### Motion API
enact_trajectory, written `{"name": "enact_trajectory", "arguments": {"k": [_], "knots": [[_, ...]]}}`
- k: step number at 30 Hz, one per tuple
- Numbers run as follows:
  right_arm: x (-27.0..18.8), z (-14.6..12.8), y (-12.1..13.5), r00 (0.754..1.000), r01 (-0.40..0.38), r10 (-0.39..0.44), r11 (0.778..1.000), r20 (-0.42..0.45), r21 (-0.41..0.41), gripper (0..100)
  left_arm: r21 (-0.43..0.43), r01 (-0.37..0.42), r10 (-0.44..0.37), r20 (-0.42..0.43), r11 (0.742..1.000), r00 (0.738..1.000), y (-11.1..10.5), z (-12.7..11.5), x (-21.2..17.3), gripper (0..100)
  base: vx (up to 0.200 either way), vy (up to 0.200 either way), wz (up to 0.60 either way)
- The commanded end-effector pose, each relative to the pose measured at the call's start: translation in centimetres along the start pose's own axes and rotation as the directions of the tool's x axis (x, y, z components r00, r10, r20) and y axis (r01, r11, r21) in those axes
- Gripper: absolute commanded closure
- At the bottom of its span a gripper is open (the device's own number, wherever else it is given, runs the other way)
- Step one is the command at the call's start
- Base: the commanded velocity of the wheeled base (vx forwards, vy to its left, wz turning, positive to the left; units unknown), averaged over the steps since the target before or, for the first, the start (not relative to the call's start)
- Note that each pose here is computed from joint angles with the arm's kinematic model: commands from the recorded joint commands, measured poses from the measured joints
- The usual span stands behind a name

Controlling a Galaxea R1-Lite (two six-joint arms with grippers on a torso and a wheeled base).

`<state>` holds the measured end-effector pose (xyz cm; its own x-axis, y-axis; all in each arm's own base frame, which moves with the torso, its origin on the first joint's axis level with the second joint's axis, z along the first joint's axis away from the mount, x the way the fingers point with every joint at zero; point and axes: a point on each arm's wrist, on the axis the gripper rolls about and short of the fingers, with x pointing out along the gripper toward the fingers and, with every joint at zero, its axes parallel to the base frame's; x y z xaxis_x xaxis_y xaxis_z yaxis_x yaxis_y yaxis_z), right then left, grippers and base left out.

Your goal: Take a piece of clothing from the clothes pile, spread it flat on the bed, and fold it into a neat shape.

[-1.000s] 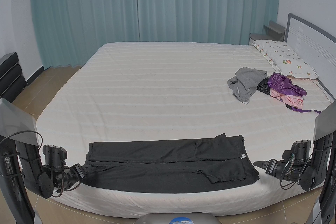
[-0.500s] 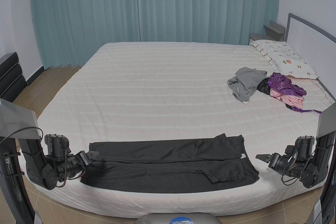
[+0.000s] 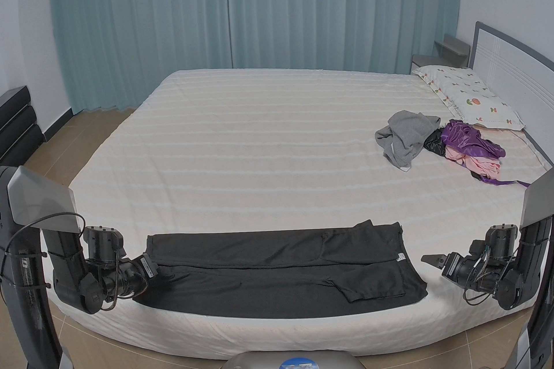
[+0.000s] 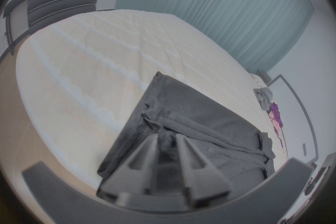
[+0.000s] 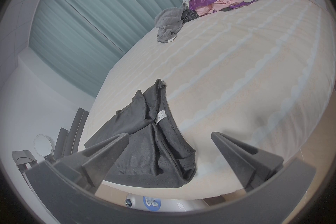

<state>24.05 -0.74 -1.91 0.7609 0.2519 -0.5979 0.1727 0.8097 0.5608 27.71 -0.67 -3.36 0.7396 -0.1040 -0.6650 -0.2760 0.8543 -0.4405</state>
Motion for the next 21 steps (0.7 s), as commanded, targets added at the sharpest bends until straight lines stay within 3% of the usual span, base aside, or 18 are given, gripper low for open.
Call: {"name": "enact_trajectory", "arguments": {"k": [1,11,15,21], "knots": [[0.1,-0.1,-0.1,1.0,0.002,-0.002,1.0,-0.004,0.001,0,-0.009,-0.012,0.012,0.013,1.0,1.0,0.4,0.2,0.1,100,0.0,0.0,0.0],[0.2,-0.2,-0.1,1.0,0.004,-0.004,1.0,-0.013,0.003,0,-0.013,-0.017,0.018,0.078,1.0,0.997,0.2,1.4,-0.5,100,0.0,0.0,0.0],[0.1,-0.3,-0.1,1.0,0.006,-0.006,1.0,-0.015,0.002,0,0.025,-0.023,0.02,0.113,0.999,0.993,-0.2,1.9,-1.0,100,0.0,0.0,0.0],[0.3,-0.4,-0.1,1.0,0.005,-0.005,1.0,-0.021,0.002,0,0.053,-0.034,0.029,0.097,0.998,0.995,-0.1,1.5,-1.0,100,0.0,0.0,0.0]]}}
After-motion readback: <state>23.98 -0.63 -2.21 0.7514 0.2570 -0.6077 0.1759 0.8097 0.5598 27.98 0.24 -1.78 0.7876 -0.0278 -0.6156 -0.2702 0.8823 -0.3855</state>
